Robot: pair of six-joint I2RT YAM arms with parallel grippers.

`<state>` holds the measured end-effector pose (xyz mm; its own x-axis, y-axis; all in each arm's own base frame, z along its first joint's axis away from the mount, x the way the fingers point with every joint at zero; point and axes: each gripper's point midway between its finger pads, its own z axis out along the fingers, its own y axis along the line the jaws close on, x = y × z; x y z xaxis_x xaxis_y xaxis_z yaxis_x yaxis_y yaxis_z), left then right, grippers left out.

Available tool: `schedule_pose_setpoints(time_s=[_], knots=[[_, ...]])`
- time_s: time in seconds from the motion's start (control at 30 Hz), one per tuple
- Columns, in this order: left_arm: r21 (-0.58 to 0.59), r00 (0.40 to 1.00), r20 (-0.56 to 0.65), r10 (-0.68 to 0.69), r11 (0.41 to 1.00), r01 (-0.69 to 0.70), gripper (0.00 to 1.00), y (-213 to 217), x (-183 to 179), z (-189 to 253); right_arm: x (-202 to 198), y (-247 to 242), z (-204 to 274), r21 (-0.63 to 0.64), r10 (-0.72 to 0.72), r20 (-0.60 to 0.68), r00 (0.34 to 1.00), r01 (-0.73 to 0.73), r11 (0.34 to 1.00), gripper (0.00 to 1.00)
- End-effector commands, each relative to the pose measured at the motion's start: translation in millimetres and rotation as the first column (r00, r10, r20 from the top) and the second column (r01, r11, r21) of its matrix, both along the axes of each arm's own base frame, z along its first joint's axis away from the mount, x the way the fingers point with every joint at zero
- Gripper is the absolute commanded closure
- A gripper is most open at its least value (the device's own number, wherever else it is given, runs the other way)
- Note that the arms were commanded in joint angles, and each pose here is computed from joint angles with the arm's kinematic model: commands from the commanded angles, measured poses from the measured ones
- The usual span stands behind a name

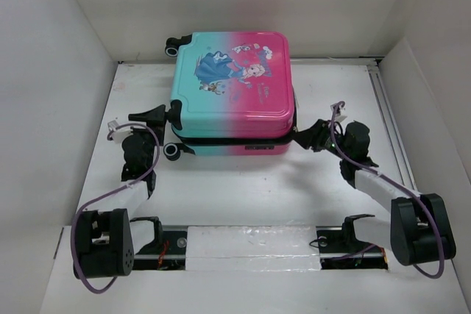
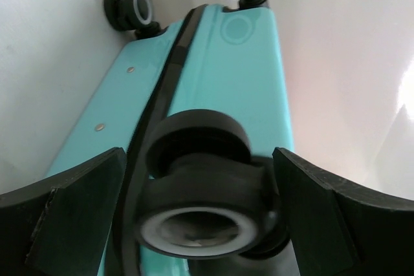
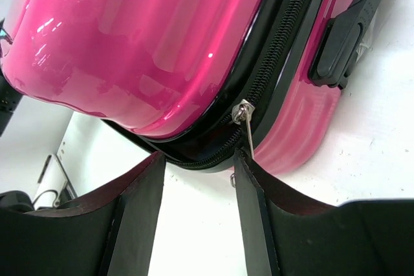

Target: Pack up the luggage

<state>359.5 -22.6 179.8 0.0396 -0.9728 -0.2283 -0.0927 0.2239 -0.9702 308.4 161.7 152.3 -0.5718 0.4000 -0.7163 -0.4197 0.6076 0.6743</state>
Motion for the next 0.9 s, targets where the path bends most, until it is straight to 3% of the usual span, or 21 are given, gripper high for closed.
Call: schedule_pose_setpoints(time_s=[0.0,0.2,0.33,0.43,0.47,0.5,0.63,0.87], knots=[[-0.013,0.986,0.169,-0.003,1.000,0.006,0.08,-0.8,8.9,55.3,-10.7,11.1,-3.0,-0.010,0.051,-0.001,0.999,-0.051,0.999,0.47],[-0.034,0.977,0.210,0.028,0.999,-0.022,0.23,4.7,14.2,71.6,-15.4,15.4,-8.9,-0.020,0.064,-0.012,0.998,-0.065,0.998,0.48],[-0.042,0.980,0.197,0.004,0.999,0.005,0.28,0.4,22.8,68.3,-17.7,17.1,-9.5,-0.024,0.065,-0.020,0.998,-0.065,0.998,0.48],[-0.061,0.968,0.250,-0.004,0.998,0.020,0.40,-1.5,21.9,81.5,-18.0,15.8,-6.6,-0.025,0.056,-0.013,0.998,-0.056,0.998,0.48],[-0.060,0.970,0.241,-0.013,0.998,0.029,0.47,-3.0,22.9,78.1,-18.0,15.8,-6.6,-0.025,0.056,-0.013,0.998,-0.056,0.998,0.48],[-0.060,0.970,0.241,-0.013,0.998,0.029,0.64,-3.0,22.9,78.1,-18.0,15.8,-6.6,-0.025,0.056,-0.013,0.998,-0.056,0.998,0.48],[-0.048,0.966,0.258,-0.015,0.998,0.028,1.00,-0.9,27.5,88.1,-22.3,21.4,-8.3,-0.027,0.075,-0.023,0.997,-0.076,0.997,0.48],[0.044,0.954,0.300,0.009,0.999,-0.023,1.00,21.7,41.7,128.4,-43.8,40.7,-29.0,-0.050,0.156,-0.081,0.984,-0.161,0.986,0.48]])
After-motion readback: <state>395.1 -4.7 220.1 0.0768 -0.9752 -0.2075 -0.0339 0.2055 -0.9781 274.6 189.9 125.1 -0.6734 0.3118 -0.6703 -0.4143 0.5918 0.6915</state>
